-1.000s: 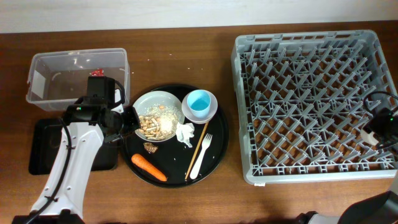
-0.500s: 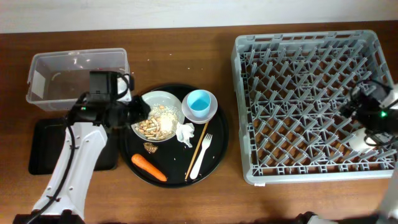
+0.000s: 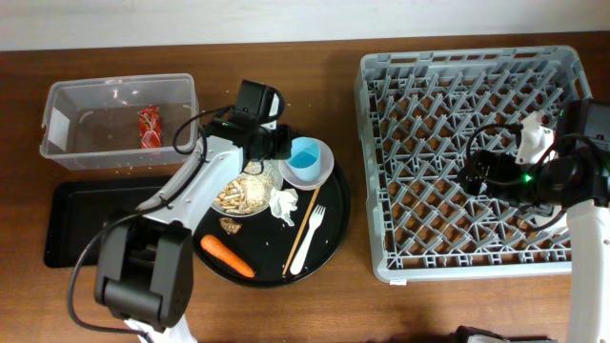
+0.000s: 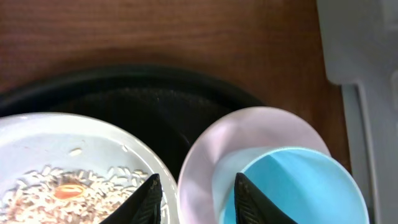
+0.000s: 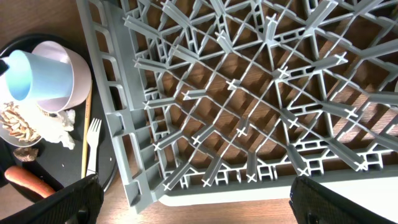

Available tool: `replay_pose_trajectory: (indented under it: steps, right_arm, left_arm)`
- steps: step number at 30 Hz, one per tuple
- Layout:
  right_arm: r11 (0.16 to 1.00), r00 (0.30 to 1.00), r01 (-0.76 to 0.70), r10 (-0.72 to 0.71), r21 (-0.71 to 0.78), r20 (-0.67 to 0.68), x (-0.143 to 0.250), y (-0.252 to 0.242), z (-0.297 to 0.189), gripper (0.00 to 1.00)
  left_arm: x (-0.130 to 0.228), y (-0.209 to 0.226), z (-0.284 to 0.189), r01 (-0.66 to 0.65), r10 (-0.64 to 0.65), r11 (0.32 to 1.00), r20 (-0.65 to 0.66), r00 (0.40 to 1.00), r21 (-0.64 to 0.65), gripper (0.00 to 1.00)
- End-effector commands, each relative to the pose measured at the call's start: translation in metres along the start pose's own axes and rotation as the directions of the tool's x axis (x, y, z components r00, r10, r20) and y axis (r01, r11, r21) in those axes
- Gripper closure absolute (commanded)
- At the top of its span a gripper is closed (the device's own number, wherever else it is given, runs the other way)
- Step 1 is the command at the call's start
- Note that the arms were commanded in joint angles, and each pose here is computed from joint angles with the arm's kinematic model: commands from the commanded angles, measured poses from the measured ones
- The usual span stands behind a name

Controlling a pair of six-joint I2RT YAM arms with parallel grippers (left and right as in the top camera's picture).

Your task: Sort waste into correct bins and load items into the dishwasher rack

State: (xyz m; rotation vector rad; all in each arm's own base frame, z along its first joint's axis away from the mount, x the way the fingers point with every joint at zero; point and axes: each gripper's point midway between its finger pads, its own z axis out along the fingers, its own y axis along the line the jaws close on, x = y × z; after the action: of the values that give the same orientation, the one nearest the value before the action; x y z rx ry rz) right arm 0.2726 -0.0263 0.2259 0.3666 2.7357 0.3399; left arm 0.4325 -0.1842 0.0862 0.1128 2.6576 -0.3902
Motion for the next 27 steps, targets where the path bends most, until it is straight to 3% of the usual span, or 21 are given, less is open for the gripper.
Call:
replay_pose_trajectory:
  steps: [1,3,6,8,11,13,14,15,16,17,18,22,25,27]
  right_arm:
    - [1.0,1.0,0.016,-0.016,0.011,-0.001,0.0,-0.001,0.0,0.01]
    - [1.0,1.0,0.016,-0.016,0.011,-0.001,0.0,-0.001,0.0,0.01]
    - [1.0,1.0,0.016,-0.016,0.011,-0.001,0.0,-0.001,0.0,0.01]
    - [1.0,1.0,0.016,-0.016,0.012,-0.001,0.0,-0.001,0.0,0.01]
    - [0.999,1.0,0.016,-0.016,0.028,0.001,-0.001,-0.004,0.0,0.02]
    - [0.999,1.0,0.021,-0.022,0.042,0.022,-0.006,-0.006,0.0,0.01]
    - [0.998,0.998,0.055,-0.054,-0.024,0.042,-0.01,0.006,0.0,0.01]
    - [0.952,0.977,0.208,-0.19,-0.226,0.101,-0.015,0.043,-0.005,0.01]
    - [0.839,0.936,0.35,-0.293,-0.416,0.196,-0.014,0.08,-0.019,0.01]
    - [0.696,0.882,0.47,-0.359,-0.542,0.304,-0.01,0.109,-0.036,0.01]
    - [0.499,0.799,0.601,-0.401,-0.625,0.448,-0.003,0.139,-0.058,0.01]
    - [0.127,0.586,0.783,-0.478,-0.609,0.654,0.033,0.195,-0.081,0.01]
    - [-0.006,0.507,0.807,-0.506,-0.59,0.698,0.049,0.222,-0.078,0.01]
    - [-0.035,0.494,0.805,-0.511,-0.592,0.703,0.053,0.228,-0.077,0.02]
  left_arm:
    - [0.013,-0.014,0.014,-0.037,0.038,0.999,-0.048,0.998,0.03,0.63]
    - [0.013,-0.015,0.014,-0.039,0.04,0.999,-0.046,0.998,0.032,0.63]
    - [0.018,-0.022,0.013,-0.034,0.039,0.997,-0.069,0.997,0.072,0.98]
    - [0.018,-0.022,0.011,-0.034,0.039,0.997,-0.069,0.997,0.072,1.0]
    - [-0.027,-0.01,-0.07,0.003,-0.015,0.993,0.103,0.995,0.117,0.99]
    - [-0.04,-0.032,-0.136,0.016,-0.08,0.917,0.143,0.986,0.399,1.0]
    - [-0.038,-0.06,-0.17,-0.011,-0.075,0.78,0.11,0.991,0.625,1.0]
    - [-0.031,-0.084,-0.194,-0.057,-0.022,0.636,0.092,0.996,0.769,1.0]
    - [-0.02,-0.106,-0.217,-0.093,0.046,0.486,0.081,0.996,0.869,1.0]
    - [-0.012,-0.118,-0.229,-0.112,0.089,0.405,0.083,0.993,0.907,1.0]
    - [-0.004,-0.131,-0.237,-0.152,0.138,0.342,0.11,0.984,0.927,1.0]
    - [0.008,-0.146,-0.246,-0.155,0.188,0.268,0.106,0.976,0.951,1.0]
    - [0.008,-0.146,-0.246,-0.132,0.182,0.272,0.084,0.98,0.953,1.0]
    - [0.008,-0.146,-0.246,-0.121,0.179,0.274,0.073,0.981,0.954,1.0]
